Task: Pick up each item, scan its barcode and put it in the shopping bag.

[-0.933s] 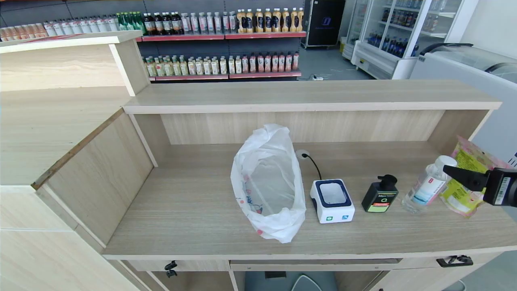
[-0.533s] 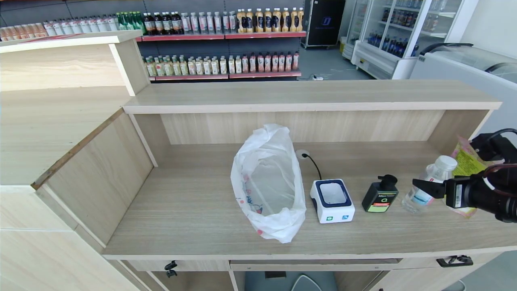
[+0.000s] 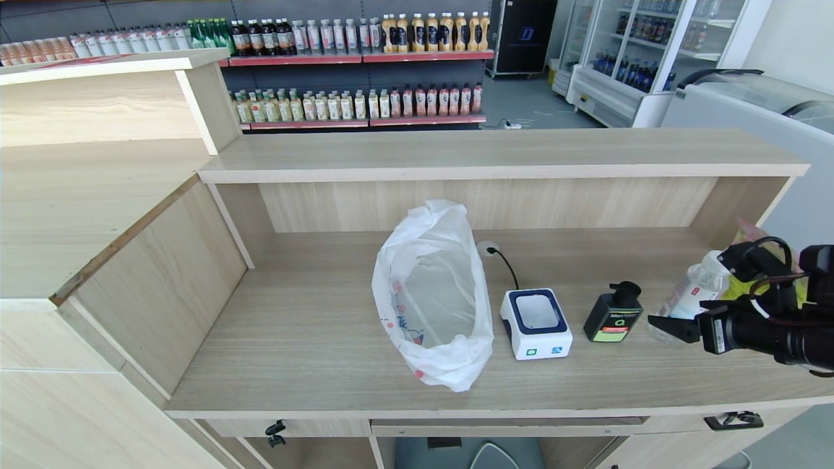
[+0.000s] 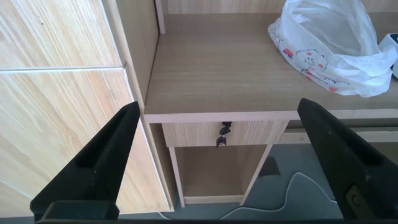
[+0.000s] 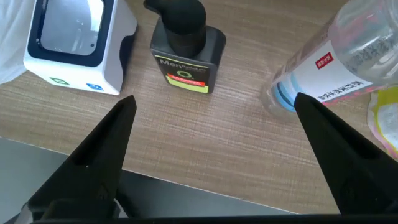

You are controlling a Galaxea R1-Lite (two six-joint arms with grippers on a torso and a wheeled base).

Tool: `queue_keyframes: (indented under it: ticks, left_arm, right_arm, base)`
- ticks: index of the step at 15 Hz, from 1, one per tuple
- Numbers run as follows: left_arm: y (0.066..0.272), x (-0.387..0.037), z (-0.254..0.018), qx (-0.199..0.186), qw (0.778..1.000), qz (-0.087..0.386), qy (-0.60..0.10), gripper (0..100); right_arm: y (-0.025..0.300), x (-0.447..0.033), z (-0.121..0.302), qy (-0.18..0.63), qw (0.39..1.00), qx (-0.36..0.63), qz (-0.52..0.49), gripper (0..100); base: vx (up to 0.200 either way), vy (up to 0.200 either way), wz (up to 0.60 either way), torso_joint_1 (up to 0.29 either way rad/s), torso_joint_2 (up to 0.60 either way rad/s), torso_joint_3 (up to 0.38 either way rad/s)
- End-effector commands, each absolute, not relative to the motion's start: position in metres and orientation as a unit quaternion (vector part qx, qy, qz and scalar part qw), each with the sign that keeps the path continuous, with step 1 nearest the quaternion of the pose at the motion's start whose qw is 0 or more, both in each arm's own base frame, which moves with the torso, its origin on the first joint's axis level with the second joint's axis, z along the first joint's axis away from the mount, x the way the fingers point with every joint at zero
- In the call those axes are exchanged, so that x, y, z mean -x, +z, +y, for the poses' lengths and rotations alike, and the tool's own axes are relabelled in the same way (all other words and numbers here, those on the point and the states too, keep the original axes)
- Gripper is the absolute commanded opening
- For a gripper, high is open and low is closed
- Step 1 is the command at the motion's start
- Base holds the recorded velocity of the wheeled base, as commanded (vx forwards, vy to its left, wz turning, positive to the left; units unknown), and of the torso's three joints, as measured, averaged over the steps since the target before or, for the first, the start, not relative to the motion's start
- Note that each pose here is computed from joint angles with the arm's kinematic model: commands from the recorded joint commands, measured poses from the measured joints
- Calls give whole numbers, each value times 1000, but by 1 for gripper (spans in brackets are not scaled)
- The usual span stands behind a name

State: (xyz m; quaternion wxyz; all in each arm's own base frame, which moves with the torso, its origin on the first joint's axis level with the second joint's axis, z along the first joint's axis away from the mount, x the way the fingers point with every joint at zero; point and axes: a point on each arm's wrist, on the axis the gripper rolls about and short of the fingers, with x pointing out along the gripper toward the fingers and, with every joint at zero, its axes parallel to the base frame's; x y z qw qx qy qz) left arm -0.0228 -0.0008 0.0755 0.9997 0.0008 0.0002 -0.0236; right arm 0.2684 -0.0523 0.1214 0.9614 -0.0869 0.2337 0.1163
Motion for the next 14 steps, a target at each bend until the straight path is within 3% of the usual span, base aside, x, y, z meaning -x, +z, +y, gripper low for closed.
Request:
queue_keyframes:
  ticks: [1,6,14]
  left_arm:
    - [76,23,-1,-1,1000,1,-24,100]
    - [76,23,-1,-1,1000,1,-24,100]
    - [76,23,-1,-1,1000,1,-24,100]
  right_arm:
    - [113,-280,-54,122,960,91,237,100]
    - [98,-297,-55,204,946,128,219,100]
    - [83,-318,-57,265,932,144,203,100]
  base:
    - [0,0,0,0,0,0]
    - [0,0,0,0,0,0]
    - [0,0,0,0,0,0]
